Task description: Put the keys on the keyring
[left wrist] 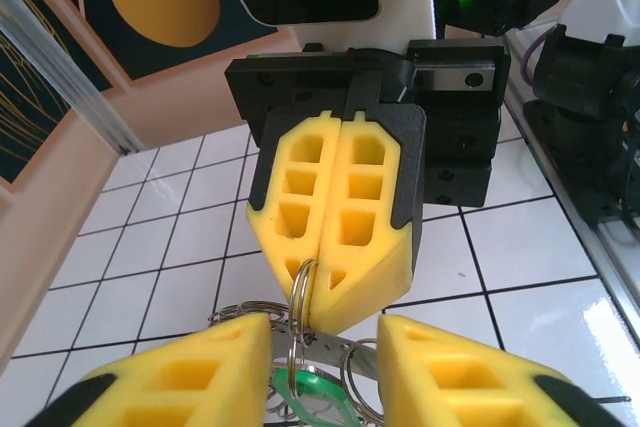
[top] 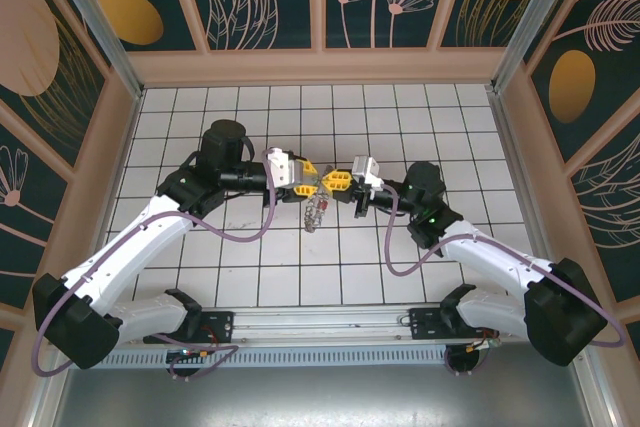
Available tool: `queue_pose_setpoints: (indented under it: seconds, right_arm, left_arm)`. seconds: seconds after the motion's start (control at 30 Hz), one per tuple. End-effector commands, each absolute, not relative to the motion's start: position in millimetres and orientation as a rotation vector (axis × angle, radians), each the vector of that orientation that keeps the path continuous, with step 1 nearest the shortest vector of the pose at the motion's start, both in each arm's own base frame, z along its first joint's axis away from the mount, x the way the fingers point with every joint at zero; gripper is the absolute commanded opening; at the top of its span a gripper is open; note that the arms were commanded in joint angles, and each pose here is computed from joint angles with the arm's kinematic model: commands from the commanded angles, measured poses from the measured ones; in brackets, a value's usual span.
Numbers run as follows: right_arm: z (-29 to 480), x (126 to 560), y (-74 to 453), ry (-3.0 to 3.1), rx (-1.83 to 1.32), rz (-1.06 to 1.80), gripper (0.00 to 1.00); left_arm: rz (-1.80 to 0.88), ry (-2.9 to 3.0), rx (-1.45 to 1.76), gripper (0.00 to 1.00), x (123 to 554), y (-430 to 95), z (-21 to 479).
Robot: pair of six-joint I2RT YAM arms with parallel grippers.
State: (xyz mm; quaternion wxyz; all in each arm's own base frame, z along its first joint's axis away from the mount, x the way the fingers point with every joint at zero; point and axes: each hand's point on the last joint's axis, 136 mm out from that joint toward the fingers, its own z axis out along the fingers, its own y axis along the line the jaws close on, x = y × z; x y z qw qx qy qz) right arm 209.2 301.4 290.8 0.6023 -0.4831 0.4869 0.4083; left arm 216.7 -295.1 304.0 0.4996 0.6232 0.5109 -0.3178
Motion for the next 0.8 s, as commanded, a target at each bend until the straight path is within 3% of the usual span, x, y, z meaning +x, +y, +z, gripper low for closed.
queue_pose_setpoints:
  seconds: [0.0,0.4,0.5,0.63,0.77]
  right_arm:
    - [326,204,301,0.993,-1.13,0.929,0.0]
    - [323,200,308,0.978,-1.188,0.913,0.0]
    - [320,200,309,0.985,-1.192,0.906,0.0]
    - [320,201,310,0.979,-1.187,0.913,0.0]
    - [317,202,312,0.987,-1.192,0.913,0.0]
  left_arm:
    - [-0.793,1.202,1.483,0.36,211,-295,320]
    - [-0.798,1.237,1.497,0.3,220,-301,312]
    - [-0.796,1.235,1.503,0.23,220,-301,312]
    - [-0.785,1.242,1.521,0.0,220,-300,307]
    - [-0.769,1.258,1.532,0.0,221,-298,305]
